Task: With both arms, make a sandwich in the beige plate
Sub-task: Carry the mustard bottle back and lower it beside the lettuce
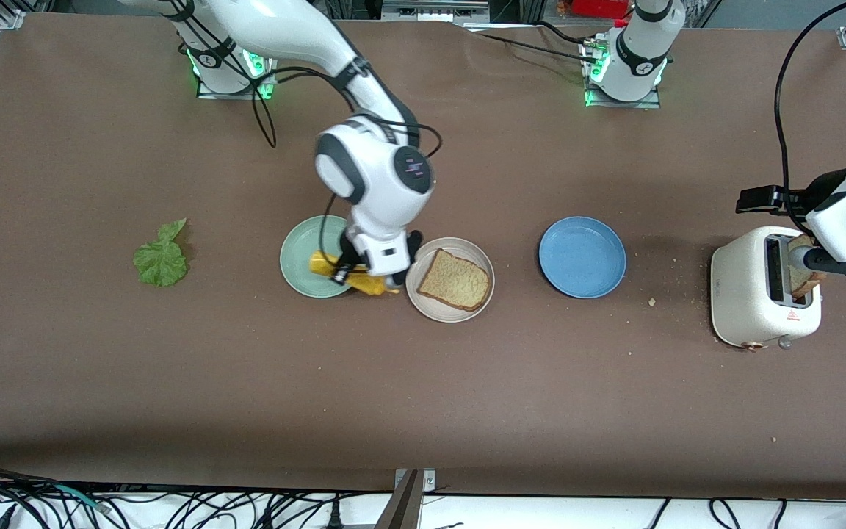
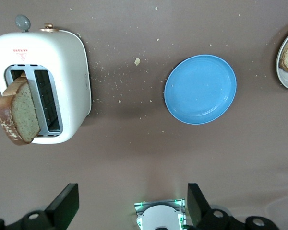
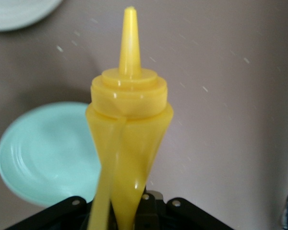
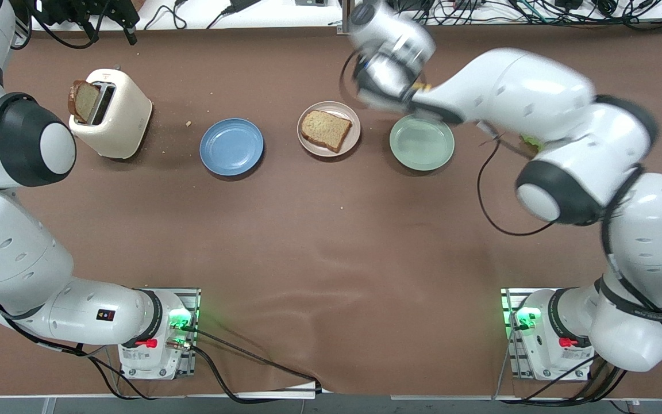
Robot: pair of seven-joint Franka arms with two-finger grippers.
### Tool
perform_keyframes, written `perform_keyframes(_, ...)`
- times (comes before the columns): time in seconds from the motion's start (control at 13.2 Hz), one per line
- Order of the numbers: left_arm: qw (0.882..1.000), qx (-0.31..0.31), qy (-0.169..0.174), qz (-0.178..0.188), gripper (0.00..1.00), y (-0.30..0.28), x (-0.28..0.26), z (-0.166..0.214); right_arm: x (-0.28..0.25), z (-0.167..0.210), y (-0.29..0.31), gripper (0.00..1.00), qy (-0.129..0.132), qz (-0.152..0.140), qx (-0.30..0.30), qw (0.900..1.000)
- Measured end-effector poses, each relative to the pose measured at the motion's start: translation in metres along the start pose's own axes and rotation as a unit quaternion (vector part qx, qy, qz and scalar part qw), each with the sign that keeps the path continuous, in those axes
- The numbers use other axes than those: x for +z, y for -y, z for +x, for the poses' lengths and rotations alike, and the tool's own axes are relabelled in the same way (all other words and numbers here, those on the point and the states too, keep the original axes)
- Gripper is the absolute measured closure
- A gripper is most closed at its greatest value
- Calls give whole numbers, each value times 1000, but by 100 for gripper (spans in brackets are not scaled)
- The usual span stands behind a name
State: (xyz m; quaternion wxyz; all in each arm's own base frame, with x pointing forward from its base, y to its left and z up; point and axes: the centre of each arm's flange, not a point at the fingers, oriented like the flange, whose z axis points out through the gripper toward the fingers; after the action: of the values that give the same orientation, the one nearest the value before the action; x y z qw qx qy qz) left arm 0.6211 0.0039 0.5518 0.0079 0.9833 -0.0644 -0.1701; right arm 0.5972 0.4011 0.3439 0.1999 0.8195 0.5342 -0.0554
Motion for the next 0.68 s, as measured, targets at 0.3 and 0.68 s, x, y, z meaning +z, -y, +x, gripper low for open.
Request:
perform_keyframes(0.3, 1000, 0, 0, 0, 0, 0, 0, 0, -8, -131, -127, 89, -75, 130, 22, 988)
perform_keyframes(0.68, 1000, 0, 0, 0, 0, 0, 0, 0, 59, -258, -198, 89, -220, 265, 47, 938)
